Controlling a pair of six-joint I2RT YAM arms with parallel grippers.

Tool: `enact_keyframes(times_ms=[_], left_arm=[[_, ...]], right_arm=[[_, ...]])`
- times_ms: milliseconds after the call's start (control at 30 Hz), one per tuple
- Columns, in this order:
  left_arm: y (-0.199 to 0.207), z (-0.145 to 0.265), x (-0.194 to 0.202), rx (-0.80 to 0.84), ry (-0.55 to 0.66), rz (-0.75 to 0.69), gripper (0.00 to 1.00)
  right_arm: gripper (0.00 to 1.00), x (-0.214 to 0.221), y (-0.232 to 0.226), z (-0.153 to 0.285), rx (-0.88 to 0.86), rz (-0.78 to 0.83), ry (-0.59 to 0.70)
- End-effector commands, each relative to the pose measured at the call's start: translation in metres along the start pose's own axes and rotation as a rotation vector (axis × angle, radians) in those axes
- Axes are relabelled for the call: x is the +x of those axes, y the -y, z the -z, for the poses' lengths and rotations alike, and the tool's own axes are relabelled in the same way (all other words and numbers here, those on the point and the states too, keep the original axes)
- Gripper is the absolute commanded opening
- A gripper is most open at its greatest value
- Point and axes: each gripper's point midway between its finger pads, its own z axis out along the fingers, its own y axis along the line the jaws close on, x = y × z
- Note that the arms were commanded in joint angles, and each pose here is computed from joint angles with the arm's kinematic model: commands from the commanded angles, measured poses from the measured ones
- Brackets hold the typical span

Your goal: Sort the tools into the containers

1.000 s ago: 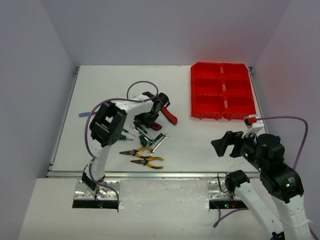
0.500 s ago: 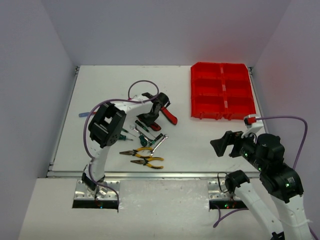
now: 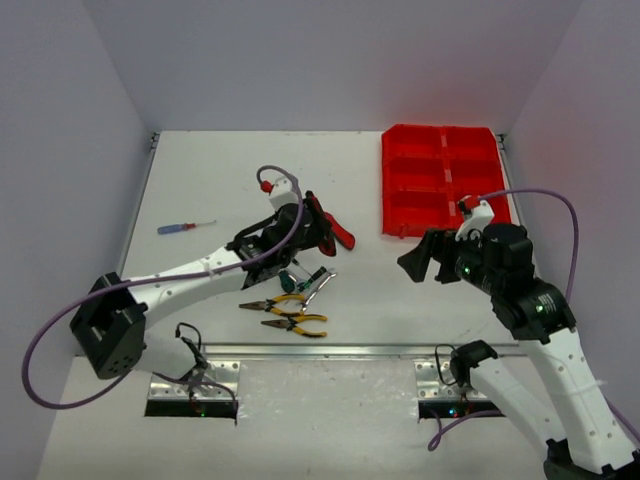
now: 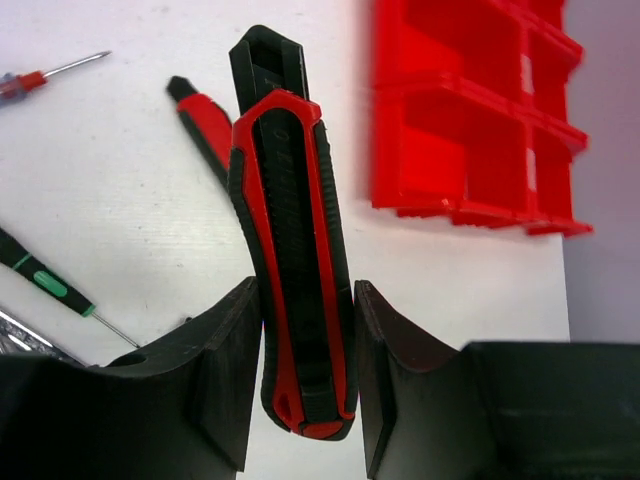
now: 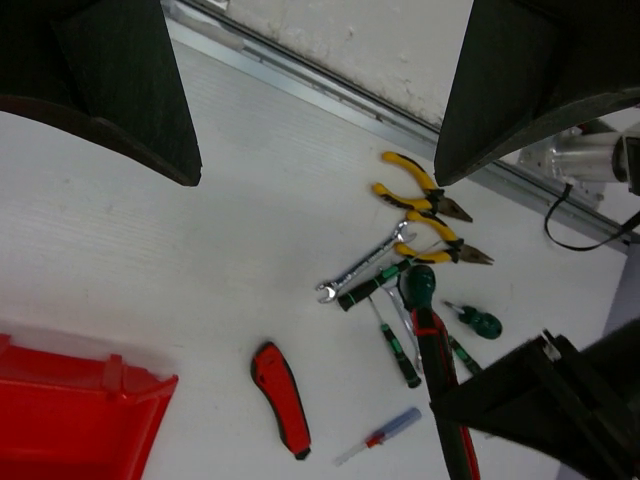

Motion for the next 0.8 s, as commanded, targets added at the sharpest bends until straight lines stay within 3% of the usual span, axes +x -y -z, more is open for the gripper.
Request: enact_keyframes(times_ms=[0, 100, 167, 467, 767], left_arm=[[0.071, 0.050, -0.008, 0.571, 0.066, -0.187, 0.00], [0.082, 0.081, 0.006, 0.762, 0.038, -0.246, 0.00], [0.083, 0.091, 0.010, 0.812, 0.033, -0.266, 0.00], [0.091, 0.115, 0.024, 0.959, -0.010, -0.287, 0.00], [0.099, 0.103, 0.031, 0.943, -0.055, -0.279, 0.00]], right_arm=[[0.99, -0.057, -0.049, -0.001, -0.215, -0.001, 0.144], [0.99, -0.054, -0.085, -0.017, -0.443, -0.027, 0.072], [0.99, -0.052, -0.091, -0.029, -0.487, -0.058, 0.021], [0.90, -0.043, -0.092, -0.068, -0.461, -0.109, -0.026], [0.82, -0.036, -0.097, -0.081, -0.450, -0.089, -0.051]])
